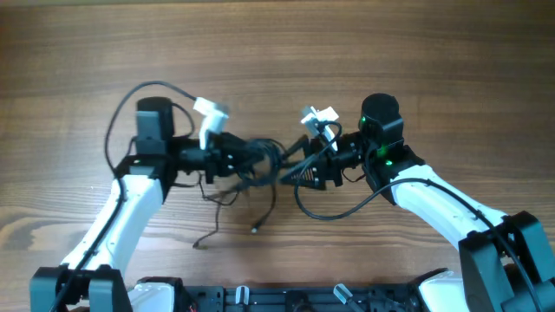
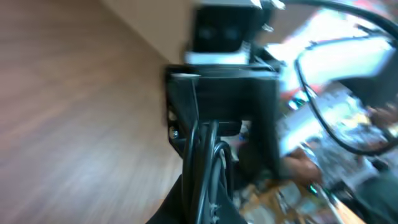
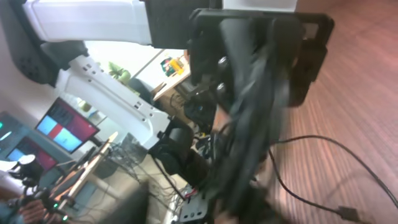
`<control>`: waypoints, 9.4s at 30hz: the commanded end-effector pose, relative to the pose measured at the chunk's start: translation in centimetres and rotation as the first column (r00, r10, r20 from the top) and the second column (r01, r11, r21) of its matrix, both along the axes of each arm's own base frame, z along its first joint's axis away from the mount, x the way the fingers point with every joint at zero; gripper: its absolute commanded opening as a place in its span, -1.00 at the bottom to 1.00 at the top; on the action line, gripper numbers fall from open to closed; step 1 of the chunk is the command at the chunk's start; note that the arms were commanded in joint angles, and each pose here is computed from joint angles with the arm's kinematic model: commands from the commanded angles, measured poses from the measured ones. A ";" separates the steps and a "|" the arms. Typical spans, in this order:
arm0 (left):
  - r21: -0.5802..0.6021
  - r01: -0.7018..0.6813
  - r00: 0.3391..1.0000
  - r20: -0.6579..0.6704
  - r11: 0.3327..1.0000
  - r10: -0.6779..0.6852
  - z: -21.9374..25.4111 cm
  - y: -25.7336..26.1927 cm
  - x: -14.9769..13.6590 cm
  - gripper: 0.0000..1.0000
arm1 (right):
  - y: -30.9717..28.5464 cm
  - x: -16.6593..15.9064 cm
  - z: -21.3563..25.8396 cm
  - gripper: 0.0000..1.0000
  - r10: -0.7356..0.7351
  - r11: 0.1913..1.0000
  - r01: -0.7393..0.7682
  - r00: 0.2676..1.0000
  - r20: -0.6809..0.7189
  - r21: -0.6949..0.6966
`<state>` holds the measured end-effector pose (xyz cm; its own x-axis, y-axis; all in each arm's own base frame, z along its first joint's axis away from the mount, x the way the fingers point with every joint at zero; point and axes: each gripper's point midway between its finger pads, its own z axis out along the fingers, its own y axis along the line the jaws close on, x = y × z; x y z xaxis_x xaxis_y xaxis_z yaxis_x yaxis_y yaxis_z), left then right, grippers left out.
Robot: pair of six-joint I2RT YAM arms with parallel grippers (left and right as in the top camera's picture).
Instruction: Untangle cables
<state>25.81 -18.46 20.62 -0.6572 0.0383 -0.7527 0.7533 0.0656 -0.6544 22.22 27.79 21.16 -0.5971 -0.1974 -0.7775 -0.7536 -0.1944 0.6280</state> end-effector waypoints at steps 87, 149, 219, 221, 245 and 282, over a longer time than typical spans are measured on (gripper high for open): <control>0.219 -0.529 0.748 -0.334 0.820 0.573 -0.8 1.6 8.6 -0.92 | 2.4 2.0 -6.0 -0.91 -0.386 0.863 0.351 0.922 -0.026 -0.363; -0.033 0.332 0.942 0.067 0.943 -0.329 5.0 -9.6 -7.5 -0.92 | -12.8 14.3 -9.8 0.75 -0.880 0.353 0.770 0.466 0.092 -0.531; 0.080 -0.174 0.975 -0.125 0.981 0.183 2.8 -8.7 1.4 -0.92 | -6.6 8.1 -5.1 0.31 -0.459 0.884 0.214 0.240 -0.855 -0.415; 0.080 -0.174 0.975 -0.124 0.982 0.183 2.8 -8.8 1.4 -0.92 | -6.4 8.0 -4.9 0.09 -0.454 0.888 0.213 0.257 -0.853 -0.408; -0.015 0.087 0.994 -0.068 0.996 -0.087 5.2 -9.3 -2.8 -0.92 | -22.8 16.1 -16.2 -0.91 -0.985 -0.018 0.642 -0.145 -0.098 -0.767; 0.249 -0.390 0.914 -0.009 0.886 0.405 -0.9 -8.7 3.9 -0.92 | -13.3 10.6 -9.6 0.31 -0.656 0.727 0.408 0.174 -0.735 -0.552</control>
<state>30.57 -25.68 18.83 -0.7480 -0.1197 -0.6528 0.5088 0.5281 -0.6799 33.84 11.06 11.14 -0.8477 0.4937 0.1939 0.3488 0.2434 0.9050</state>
